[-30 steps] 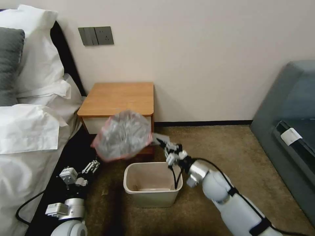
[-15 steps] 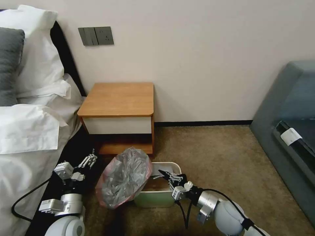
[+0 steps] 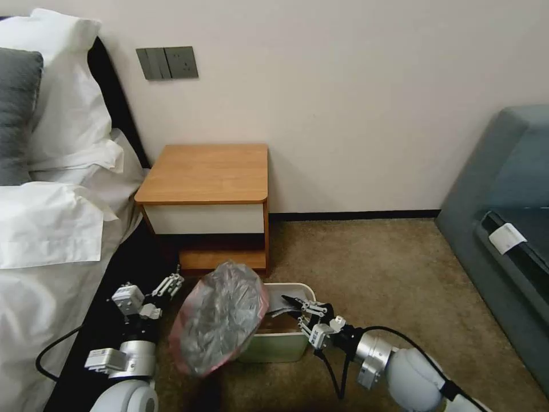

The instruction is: Pick up the garbage bag from the table and place it over the trash can.

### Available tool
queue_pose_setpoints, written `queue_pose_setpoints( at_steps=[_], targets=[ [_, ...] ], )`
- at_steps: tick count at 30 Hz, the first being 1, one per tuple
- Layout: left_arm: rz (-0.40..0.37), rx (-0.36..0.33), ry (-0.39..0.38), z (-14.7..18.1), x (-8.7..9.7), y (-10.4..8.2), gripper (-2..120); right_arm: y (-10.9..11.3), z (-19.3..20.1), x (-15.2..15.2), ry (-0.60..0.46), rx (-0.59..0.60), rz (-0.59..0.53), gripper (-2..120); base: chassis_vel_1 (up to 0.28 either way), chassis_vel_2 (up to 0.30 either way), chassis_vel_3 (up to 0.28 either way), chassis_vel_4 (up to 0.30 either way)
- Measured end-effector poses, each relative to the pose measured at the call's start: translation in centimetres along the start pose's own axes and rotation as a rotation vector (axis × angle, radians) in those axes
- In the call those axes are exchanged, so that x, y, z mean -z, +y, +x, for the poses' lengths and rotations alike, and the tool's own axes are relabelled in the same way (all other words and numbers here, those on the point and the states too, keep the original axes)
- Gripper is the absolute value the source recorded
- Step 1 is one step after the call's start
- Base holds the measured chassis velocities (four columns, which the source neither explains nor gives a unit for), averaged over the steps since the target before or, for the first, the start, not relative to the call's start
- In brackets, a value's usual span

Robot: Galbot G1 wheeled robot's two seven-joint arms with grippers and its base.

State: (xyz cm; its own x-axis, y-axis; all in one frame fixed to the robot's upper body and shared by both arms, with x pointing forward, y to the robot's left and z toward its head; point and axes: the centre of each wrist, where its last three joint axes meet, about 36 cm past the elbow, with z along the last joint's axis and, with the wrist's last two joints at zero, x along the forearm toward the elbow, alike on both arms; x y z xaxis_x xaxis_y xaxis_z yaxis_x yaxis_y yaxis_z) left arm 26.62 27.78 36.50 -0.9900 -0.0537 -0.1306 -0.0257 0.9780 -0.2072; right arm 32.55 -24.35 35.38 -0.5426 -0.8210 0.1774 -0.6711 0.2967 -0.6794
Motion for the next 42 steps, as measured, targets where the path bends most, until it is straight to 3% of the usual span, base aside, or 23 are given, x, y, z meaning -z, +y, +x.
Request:
queue_pose_setpoints(
  at_steps=[3,7,8,11,14,15,19,21,29,31,32,34,38,42],
  targets=[
    [-0.013,-0.003,0.014,0.0,-0.6,-0.2,97,-1.5,1.5,-0.1,0.012,0.053,-0.098,52,0.000,0.000,0.000,0.000],
    [-0.020,-0.004,0.023,0.1,-1.0,-0.3,97,-2.3,2.4,-0.4,0.026,0.094,-0.178,61,0.000,0.000,0.000,0.000],
    [-0.020,-0.004,0.023,0.1,-1.0,-0.3,97,-2.3,2.4,-0.4,0.026,0.094,-0.178,61,0.000,0.000,0.000,0.000],
    [-0.026,-0.007,0.028,0.2,-1.2,-0.3,97,-4.2,4.0,-0.8,0.035,0.115,-0.204,82,0.000,0.000,0.000,0.000],
    [-0.030,-0.010,0.031,0.3,-1.2,-0.1,97,-5.0,4.6,-0.7,0.035,0.116,-0.205,88,0.000,0.000,0.000,0.000],
    [-0.036,-0.013,0.042,0.5,-1.2,0.1,97,-5.7,5.3,-0.5,0.030,0.114,-0.204,96,0.000,0.000,0.000,0.000],
    [-0.035,-0.033,0.085,1.7,-0.3,0.4,97,-7.6,6.4,0.1,0.008,0.056,-0.192,100,0.000,0.000,0.000,0.000],
    [-0.044,-0.074,0.139,2.8,1.2,0.6,97,-9.3,6.9,0.4,-0.011,-0.033,-0.183,100,0.000,0.000,0.000,0.000],
    [-0.025,-0.207,0.148,2.7,4.1,-0.5,93,-9.3,6.6,0.3,-0.054,-0.132,-0.211,100,0.000,0.000,0.000,0.000],
    [0.046,-0.275,0.132,2.1,5.3,-1.6,93,-8.4,5.9,0.3,-0.072,-0.143,-0.227,100,0.000,0.000,0.000,0.000],
    [0.046,-0.275,0.132,2.1,5.3,-1.6,93,-8.4,5.9,0.3,-0.072,-0.143,-0.227,100,0.000,0.000,0.000,0.000],
    [0.178,-0.316,0.185,1.9,6.7,-3.4,93,-7.6,5.3,0.4,-0.093,-0.156,-0.243,100,0.000,0.000,0.000,0.000],
    [0.228,-0.277,0.296,2.4,6.9,-4.2,91,-7.2,5.0,0.6,-0.111,-0.167,-0.247,100,0.000,0.000,0.000,0.000],
    [0.242,-0.198,0.415,3.0,5.9,-4.4,91,-6.8,5.0,0.4,-0.128,-0.170,-0.244,100,0.000,0.000,0.000,0.000]
  ],
)
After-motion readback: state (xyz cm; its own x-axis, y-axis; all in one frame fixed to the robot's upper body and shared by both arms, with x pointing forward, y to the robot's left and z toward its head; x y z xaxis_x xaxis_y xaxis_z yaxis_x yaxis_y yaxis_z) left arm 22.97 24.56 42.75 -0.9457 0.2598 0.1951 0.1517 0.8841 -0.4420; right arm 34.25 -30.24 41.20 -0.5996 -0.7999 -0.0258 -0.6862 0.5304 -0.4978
